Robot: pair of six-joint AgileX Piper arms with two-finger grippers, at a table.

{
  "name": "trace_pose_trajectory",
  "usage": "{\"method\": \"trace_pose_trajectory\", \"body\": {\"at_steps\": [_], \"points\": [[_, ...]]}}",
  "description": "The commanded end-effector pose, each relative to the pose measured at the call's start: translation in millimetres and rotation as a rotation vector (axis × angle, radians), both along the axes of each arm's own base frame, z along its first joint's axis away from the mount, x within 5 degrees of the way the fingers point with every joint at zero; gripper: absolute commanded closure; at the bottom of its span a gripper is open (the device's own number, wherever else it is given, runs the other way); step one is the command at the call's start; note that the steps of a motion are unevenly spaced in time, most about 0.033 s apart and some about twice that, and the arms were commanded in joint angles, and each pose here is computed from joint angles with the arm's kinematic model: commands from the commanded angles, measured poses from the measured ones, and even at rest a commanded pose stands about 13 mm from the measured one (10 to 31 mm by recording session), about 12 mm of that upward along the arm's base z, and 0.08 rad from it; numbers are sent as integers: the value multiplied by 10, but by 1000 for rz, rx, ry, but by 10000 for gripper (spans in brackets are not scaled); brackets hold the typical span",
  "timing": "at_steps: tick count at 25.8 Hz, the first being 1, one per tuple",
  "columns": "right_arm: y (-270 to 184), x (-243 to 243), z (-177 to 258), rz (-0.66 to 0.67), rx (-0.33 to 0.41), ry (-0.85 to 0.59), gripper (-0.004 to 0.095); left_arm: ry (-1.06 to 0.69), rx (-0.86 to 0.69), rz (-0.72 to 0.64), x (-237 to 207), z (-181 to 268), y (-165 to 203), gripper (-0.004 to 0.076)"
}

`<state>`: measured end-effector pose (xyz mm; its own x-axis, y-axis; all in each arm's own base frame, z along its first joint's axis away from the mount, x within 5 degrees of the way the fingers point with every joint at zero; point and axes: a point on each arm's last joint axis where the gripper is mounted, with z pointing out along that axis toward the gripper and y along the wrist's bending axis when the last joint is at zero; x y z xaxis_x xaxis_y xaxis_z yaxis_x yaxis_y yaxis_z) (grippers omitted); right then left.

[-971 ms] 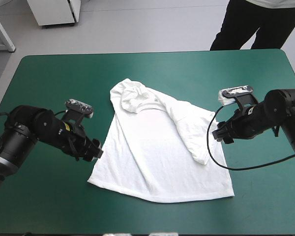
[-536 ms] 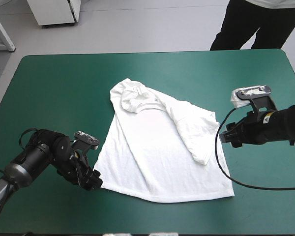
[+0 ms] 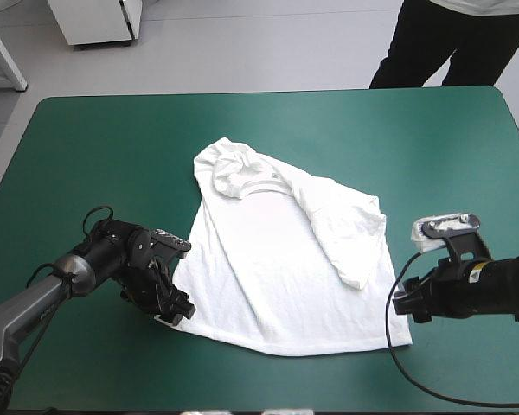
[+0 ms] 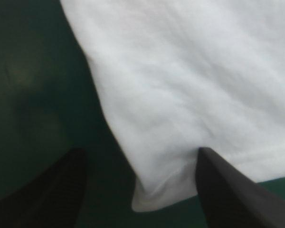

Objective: Fold the cloth

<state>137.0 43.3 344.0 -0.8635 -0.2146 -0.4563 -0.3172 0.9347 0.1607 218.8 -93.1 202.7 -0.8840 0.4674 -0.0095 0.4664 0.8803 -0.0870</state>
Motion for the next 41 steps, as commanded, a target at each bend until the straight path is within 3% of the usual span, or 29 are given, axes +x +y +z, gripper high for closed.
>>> {"method": "trace_pose_trajectory", "body": {"at_steps": [1,3,5,9,17,22,27,31,37,41], "points": [[-5,-44,-198,59,-33,45,298,1,-54,25,68,-88,-94,428],[-6,-57,-449,62,-41,102,305,44,-80,20,109,-221,-149,653],[1,-65,-572,61,-37,147,305,88,-103,17,123,-321,-191,731],[48,13,-782,57,-2,197,305,104,-111,18,140,-383,-210,734],[86,370,-1096,45,-39,273,319,103,-111,11,140,-383,-210,734],[214,489,-1329,82,-111,346,378,103,-111,11,140,-383,-210,734],[509,494,-1462,133,-199,315,420,100,-112,11,146,-379,-212,734],[753,431,-1613,197,-253,346,537,97,-114,11,154,-372,-215,734],[981,355,-1824,280,-288,404,909,97,-114,11,154,-372,-215,734],[984,362,-1828,278,-295,400,921,82,-120,6,150,-306,-214,734]]}}
